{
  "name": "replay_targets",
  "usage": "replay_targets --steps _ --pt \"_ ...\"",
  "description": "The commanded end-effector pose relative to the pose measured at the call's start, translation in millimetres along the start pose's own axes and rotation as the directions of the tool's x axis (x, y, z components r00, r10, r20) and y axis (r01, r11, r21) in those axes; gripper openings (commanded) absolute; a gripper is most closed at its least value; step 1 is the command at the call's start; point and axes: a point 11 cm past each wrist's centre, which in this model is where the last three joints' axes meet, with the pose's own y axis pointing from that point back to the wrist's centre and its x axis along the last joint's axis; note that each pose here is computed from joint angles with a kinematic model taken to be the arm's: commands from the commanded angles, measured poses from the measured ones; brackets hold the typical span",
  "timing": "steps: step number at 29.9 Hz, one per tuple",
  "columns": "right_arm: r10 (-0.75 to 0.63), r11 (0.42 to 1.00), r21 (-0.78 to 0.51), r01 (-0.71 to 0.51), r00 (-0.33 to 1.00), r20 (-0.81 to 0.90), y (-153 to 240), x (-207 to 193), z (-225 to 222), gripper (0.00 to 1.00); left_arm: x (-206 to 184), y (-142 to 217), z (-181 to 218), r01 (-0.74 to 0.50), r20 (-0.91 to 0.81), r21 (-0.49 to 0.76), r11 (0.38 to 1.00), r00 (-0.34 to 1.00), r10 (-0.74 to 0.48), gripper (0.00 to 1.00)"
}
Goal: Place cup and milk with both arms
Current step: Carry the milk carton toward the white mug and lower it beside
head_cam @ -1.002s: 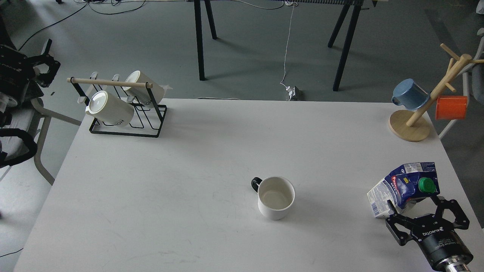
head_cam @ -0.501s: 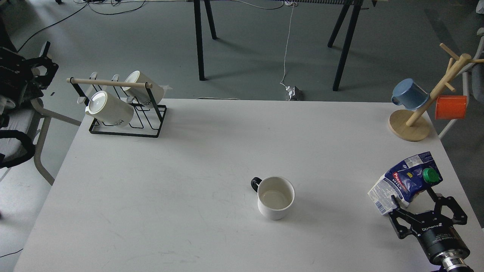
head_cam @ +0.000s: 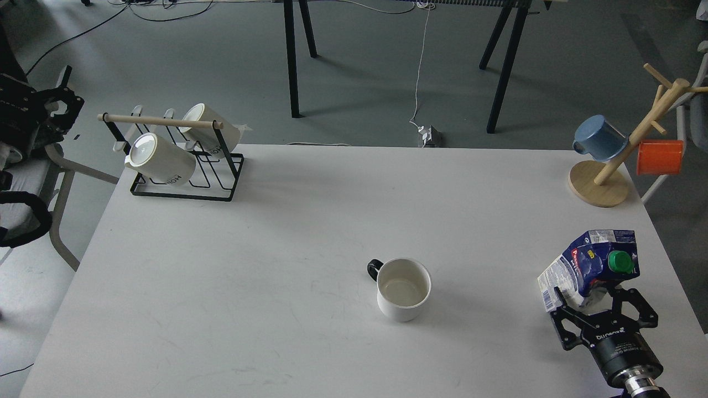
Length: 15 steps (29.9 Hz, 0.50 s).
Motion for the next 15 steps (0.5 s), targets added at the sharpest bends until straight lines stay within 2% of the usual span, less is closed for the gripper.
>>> replay_targets --steps 1,9,15 --pt "-0.01 1.0 -0.007 0.01 1.0 -0.014 -1.1 -2.1 0.9 0.53 0.3 0.0 0.3 -0.001 0.0 -0.002 1.0 1.0 0.001 1.0" --pt "-0.026 1.0 -0.013 0.026 1.0 0.016 -1.6 -7.8 10.8 0.49 0.4 0.1 1.0 -0.001 0.001 -0.002 1.0 1.0 0.001 1.0" --pt "-0.086 0.995 -0.043 0.089 0.994 0.062 0.8 -29.3 30.0 0.49 8.9 5.1 0.4 -0.025 0.01 0.003 1.0 1.0 0.025 1.0"
